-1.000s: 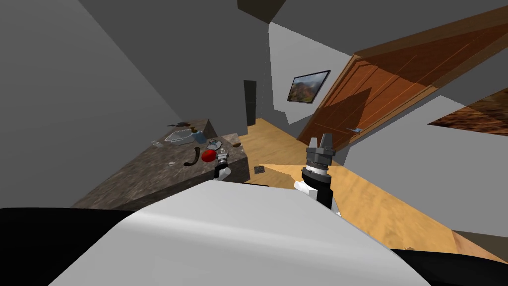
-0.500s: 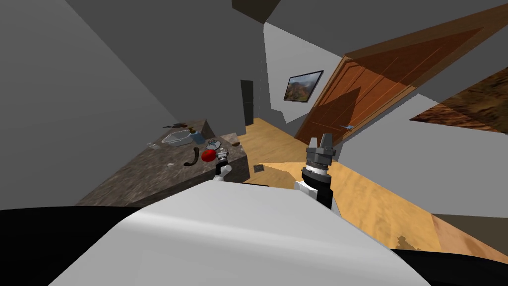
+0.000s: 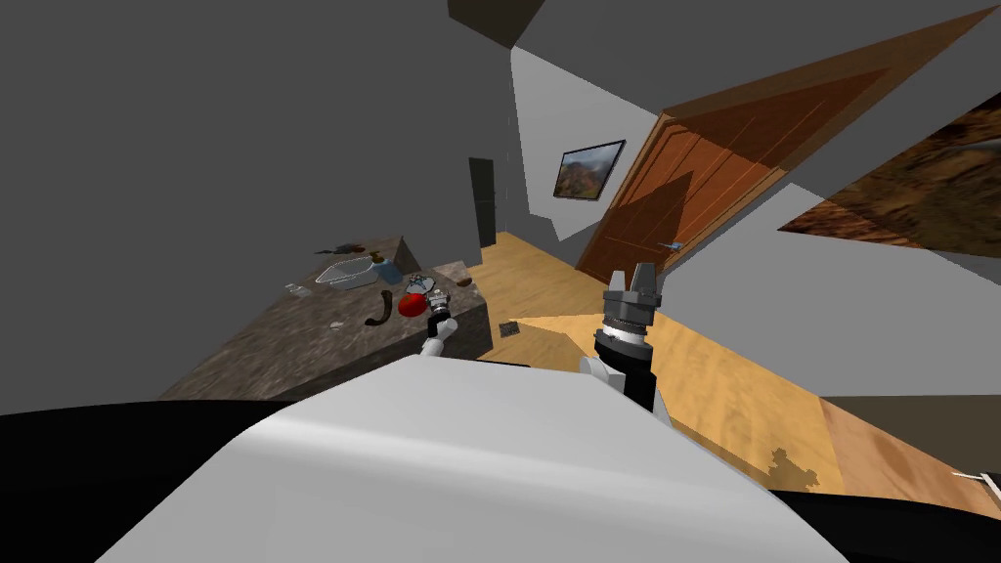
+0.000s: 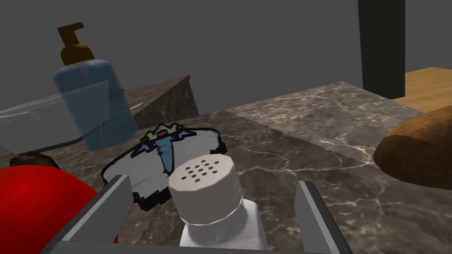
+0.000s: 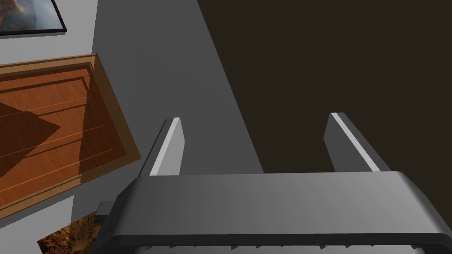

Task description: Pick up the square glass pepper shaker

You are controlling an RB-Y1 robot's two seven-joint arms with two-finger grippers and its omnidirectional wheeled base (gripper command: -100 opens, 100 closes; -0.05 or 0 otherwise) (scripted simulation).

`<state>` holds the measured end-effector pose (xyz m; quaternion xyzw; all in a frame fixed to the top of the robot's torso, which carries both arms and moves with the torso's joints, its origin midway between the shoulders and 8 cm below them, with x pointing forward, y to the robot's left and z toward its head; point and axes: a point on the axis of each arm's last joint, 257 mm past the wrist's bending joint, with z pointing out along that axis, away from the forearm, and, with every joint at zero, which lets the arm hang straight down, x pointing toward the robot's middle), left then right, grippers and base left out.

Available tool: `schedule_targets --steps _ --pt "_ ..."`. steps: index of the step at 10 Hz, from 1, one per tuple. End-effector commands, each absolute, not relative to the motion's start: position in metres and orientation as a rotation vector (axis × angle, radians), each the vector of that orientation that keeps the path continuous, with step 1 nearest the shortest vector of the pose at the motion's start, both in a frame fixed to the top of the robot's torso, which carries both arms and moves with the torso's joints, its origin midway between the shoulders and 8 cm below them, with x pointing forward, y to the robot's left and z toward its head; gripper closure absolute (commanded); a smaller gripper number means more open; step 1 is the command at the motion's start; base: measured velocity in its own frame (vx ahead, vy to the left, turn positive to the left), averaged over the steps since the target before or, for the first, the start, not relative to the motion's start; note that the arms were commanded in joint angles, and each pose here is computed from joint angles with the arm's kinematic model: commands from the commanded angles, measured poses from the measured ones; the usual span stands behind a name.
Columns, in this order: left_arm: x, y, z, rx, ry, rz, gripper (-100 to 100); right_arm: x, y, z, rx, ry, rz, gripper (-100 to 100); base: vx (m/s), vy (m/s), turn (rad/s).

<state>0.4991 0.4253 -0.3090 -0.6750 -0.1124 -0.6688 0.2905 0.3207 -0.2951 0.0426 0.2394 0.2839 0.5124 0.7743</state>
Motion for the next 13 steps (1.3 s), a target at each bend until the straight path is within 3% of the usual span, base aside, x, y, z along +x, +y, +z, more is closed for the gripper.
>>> schedule_targets --steps 1,13 --pt "0.503 0.422 -0.316 -1.815 -0.300 -1.771 -100 0.321 -0.295 0.043 0.519 0.615 1.110 0 -0.037 0.029 -0.002" --pt "0.548 0.434 -0.299 -1.757 -0.408 -1.717 -100 0.321 -0.295 0.043 0.519 0.615 1.109 0 -0.061 0.024 -0.073"
